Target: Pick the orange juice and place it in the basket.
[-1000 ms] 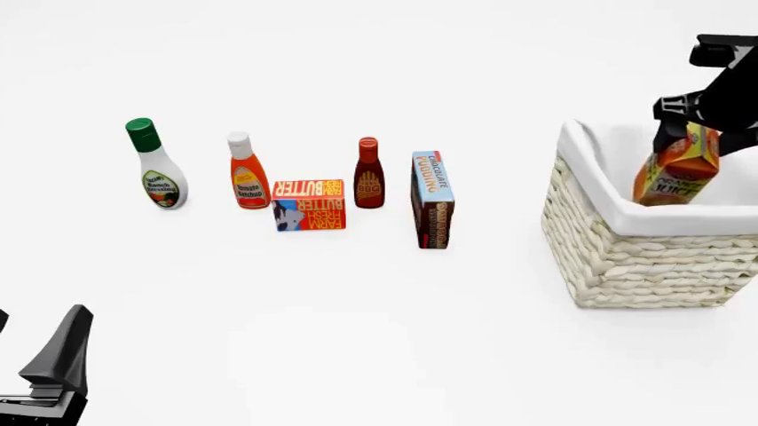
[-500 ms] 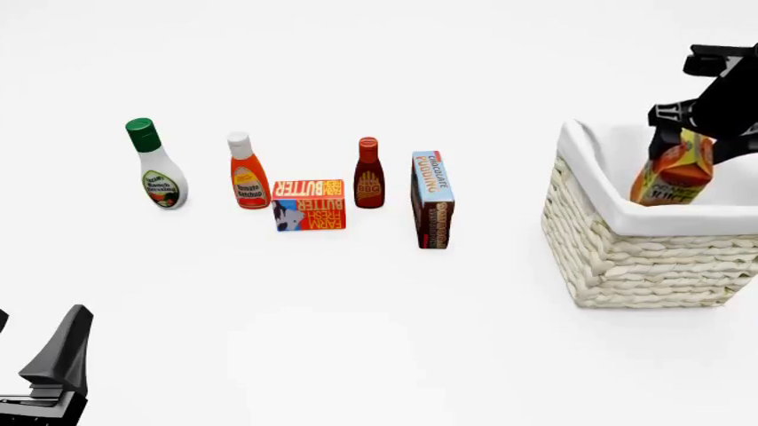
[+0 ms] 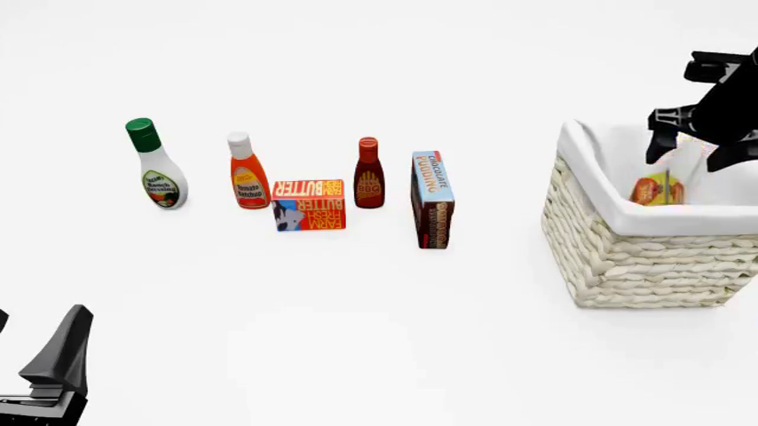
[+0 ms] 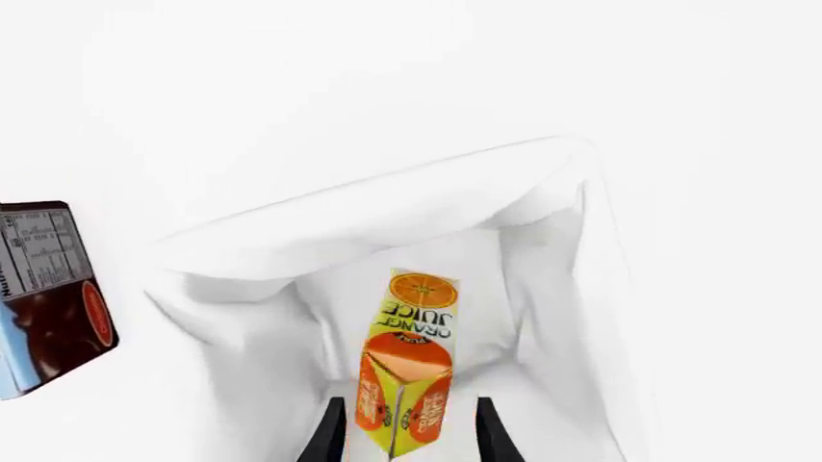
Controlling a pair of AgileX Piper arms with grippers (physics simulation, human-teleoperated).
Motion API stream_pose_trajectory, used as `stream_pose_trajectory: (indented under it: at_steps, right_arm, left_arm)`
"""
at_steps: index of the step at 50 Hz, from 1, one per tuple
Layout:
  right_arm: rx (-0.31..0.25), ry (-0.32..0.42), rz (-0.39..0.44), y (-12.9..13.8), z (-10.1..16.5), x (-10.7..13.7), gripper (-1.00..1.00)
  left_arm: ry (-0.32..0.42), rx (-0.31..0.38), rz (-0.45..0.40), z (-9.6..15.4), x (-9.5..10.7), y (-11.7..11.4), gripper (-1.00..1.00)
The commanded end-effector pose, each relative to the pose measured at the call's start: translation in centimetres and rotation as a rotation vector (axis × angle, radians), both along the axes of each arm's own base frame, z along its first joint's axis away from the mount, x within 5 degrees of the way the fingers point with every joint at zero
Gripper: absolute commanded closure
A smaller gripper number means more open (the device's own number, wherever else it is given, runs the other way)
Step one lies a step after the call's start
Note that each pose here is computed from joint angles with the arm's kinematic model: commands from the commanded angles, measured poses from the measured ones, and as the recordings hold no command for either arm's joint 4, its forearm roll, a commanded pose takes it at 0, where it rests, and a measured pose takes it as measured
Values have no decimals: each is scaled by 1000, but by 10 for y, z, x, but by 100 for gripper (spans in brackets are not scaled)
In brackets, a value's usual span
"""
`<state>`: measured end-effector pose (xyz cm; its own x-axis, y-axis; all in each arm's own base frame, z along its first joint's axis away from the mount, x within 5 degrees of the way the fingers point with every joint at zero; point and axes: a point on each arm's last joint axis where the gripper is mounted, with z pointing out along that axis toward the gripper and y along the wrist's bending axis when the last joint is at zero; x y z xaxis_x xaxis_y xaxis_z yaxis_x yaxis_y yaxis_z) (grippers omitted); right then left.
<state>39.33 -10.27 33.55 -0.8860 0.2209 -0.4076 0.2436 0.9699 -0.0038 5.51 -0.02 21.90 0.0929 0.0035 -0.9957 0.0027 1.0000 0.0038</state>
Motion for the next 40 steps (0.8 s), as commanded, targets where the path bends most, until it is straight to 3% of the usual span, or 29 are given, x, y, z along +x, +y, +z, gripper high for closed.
stream_pose_trajectory:
  at_steps: [1, 25, 40]
  right_arm:
    - [10, 1, -35, -5, 0, -4, -100]
    - [9, 1, -54, -12, -4, -7, -100]
    - [6, -34, -53, -3, 18, -17, -100]
  left_arm:
    - [0, 0, 1, 0, 0, 0, -100]
    - [0, 0, 1, 0, 0, 0, -100]
    - [0, 0, 1, 0, 0, 0, -100]
